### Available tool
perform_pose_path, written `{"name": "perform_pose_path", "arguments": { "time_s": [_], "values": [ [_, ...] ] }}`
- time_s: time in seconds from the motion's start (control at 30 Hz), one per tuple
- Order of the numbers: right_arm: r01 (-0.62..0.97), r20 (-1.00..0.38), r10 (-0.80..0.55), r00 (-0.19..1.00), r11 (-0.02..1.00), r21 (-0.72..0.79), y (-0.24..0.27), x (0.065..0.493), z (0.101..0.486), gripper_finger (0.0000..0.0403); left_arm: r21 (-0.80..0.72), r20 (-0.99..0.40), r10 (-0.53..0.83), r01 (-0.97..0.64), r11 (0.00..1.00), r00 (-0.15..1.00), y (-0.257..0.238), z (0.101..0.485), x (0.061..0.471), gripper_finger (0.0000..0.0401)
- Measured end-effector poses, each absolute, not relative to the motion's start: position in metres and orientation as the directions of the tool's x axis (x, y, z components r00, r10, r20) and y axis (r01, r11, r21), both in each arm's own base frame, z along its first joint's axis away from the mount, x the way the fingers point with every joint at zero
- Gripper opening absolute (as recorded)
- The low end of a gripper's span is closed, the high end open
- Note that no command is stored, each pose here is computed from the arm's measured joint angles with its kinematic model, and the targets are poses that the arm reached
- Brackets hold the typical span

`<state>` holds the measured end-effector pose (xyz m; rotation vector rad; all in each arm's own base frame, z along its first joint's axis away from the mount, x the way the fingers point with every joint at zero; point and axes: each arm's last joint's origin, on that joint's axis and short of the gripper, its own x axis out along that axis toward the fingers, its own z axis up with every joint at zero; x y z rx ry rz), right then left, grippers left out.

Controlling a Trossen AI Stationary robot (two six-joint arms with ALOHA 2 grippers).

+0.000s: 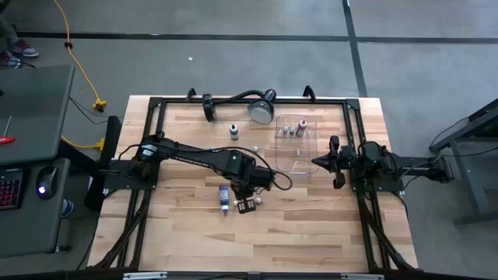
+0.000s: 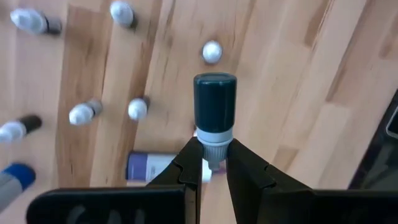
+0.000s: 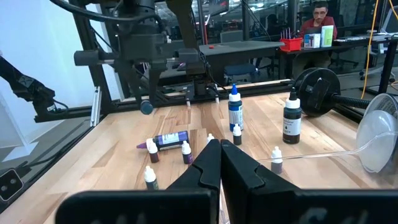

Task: Pick & Place food coloring
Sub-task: Put the small blue food coloring bottle into the transparent bin

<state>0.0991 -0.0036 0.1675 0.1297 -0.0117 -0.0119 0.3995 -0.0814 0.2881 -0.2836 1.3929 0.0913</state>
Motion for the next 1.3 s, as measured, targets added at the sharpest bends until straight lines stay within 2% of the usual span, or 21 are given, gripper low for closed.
{"name": "perform_pose_path", "arguments": {
  "time_s": [0.23, 0.37, 0.57, 0.8, 0.97, 1.1, 1.2, 1.3],
  "values": [
    [0.009, 0.023, -0.012, 1.0, 0.991, 0.134, -0.004, 0.099, 0.169, 0.0, -0.119, -0.988, -0.093, -0.231, 0.966, 0.119, -0.08, 0.291, 0.393, 0.0042],
    [0.005, 0.025, -0.011, 1.0, 0.972, 0.237, -0.004, 0.099, 0.169, 0.0, -0.112, -0.991, -0.094, -0.218, 0.969, 0.09, -0.08, 0.291, 0.39, 0.0042],
    [-0.026, 0.041, 0.014, 0.999, 0.954, 0.3, -0.003, 0.099, 0.171, 0.0, -0.127, -0.992, -0.12, -0.228, 0.965, 0.044, -0.072, 0.291, 0.388, 0.0042],
    [-0.015, 0.008, 0.013, 1.0, 0.953, 0.302, -0.003, 0.099, 0.167, 0.0004, -0.112, -0.993, -0.115, -0.261, 0.959, 0.006, -0.06, 0.296, 0.385, 0.0042],
    [-0.01, -0.007, 0.013, 1.0, 0.953, 0.302, -0.003, 0.1, 0.166, 0.0011, -0.21, -0.964, -0.15, -0.283, 0.936, 0.222, -0.057, 0.312, 0.403, 0.0042],
    [-0.007, -0.016, 0.013, 1.0, 0.953, 0.303, -0.003, 0.1, 0.165, 0.0011, -0.397, -0.856, -0.246, -0.27, 0.877, 0.455, -0.046, 0.333, 0.425, 0.0042],
    [-0.008, -0.017, 0.014, 1.0, 0.951, 0.309, -0.003, 0.1, 0.165, 0.0011, -0.548, -0.76, -0.307, -0.311, 0.777, 0.573, -0.028, 0.341, 0.438, 0.0042],
    [-0.008, -0.017, 0.014, 1.0, 0.95, 0.311, -0.003, 0.1, 0.165, 0.0011, -0.7, -0.656, -0.385, -0.332, 0.632, 0.649, -0.002, 0.349, 0.446, 0.0042]
  ]
}}
